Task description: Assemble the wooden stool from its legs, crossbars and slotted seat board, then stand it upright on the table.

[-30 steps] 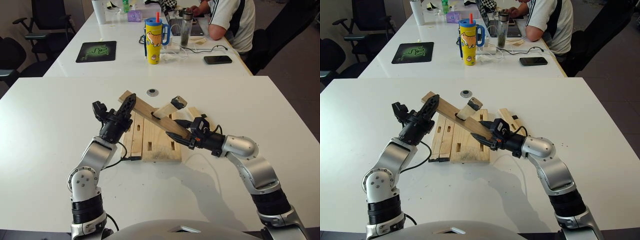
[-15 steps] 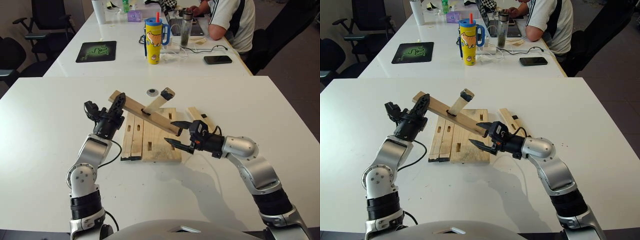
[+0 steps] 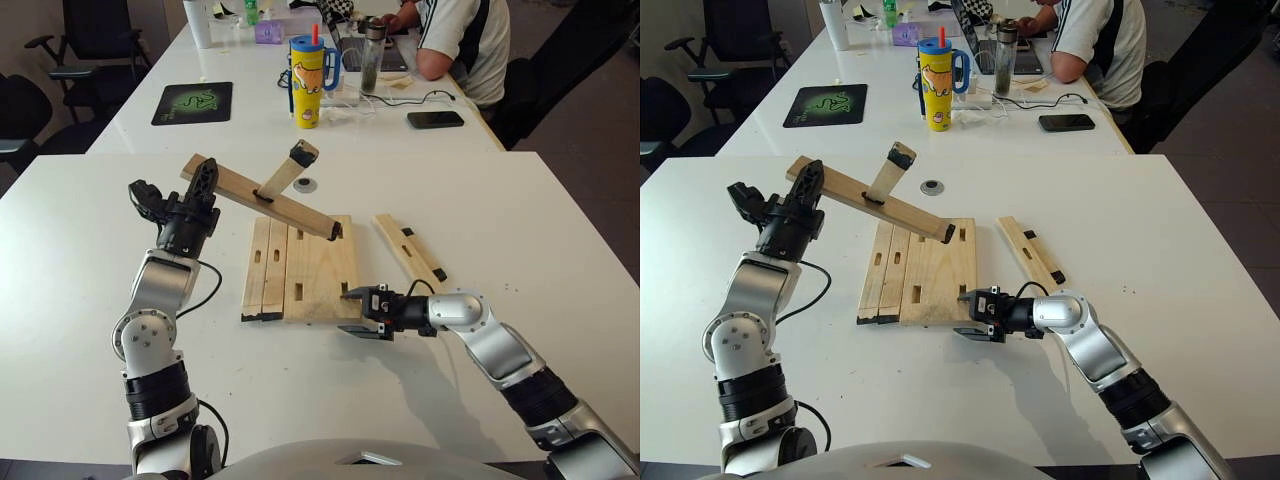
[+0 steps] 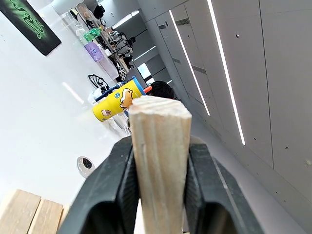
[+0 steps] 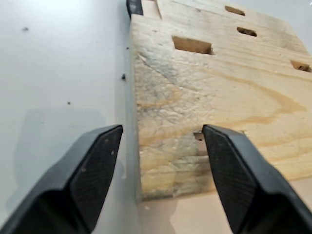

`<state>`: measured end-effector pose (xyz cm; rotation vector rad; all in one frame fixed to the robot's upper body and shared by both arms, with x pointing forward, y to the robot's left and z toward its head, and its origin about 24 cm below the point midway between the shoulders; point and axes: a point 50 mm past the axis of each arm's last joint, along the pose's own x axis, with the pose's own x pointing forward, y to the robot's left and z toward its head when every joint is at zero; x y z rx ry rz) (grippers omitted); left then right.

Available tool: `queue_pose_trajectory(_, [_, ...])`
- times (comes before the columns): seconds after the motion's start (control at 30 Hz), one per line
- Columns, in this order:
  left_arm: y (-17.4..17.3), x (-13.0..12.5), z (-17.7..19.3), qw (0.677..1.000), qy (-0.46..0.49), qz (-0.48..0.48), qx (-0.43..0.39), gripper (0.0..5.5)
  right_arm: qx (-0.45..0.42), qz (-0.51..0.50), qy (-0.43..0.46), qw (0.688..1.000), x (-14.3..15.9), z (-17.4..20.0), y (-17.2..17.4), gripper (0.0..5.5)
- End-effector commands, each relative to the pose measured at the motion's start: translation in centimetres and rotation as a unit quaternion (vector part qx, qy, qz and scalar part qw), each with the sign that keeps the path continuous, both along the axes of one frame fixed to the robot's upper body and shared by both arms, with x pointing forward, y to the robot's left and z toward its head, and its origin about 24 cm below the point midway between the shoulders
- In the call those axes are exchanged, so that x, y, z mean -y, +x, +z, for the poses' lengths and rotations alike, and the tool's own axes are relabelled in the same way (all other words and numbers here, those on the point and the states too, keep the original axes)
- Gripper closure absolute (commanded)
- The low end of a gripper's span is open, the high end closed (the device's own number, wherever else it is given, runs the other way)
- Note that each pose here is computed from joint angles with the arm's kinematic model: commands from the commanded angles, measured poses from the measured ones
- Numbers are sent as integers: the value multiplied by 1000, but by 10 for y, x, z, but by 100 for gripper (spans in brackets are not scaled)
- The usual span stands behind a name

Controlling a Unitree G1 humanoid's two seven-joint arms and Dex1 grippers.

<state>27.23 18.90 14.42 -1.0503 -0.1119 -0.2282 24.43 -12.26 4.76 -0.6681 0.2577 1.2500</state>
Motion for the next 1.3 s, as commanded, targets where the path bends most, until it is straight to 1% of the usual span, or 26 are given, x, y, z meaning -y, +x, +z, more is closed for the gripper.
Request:
queue_pose_trajectory(0.03, [2,-3,0,1000,11,9,1,447,-2,-72,-15,997,0,-13,15,245])
queue_pose_trajectory(0.27, [5,-5,-15,996,83,35,-19,447,2,-105,14,994,-18,-13,24,245])
queue_pose_trajectory(0.4, [-6,-11,-24,990,118,67,-33,447,-4,-131,28,991,-26,-11,28,245])
queue_pose_trajectory(0.63, [-30,-19,-22,981,158,109,-25,447,-20,-164,38,986,-30,-11,21,245])
queue_pose_trajectory(0.83, [-30,-23,-27,973,192,119,-36,447,-26,-171,37,984,-29,-12,16,245])
queue_pose_trajectory(0.93, [-29,-18,-35,968,212,122,-57,447,-24,-176,38,983,-29,-11,17,245])
queue_pose_trajectory(1.1, [-23,-1,-55,959,231,120,-115,447,-19,-185,43,982,-30,-9,18,245])
queue_pose_trajectory(1.23, [-22,5,-62,952,220,142,-159,447,-13,-189,48,981,-31,-8,19,245])
queue_pose_trajectory(1.3, [-24,5,-65,942,239,145,-184,447,-12,-189,50,981,-32,-7,18,245])
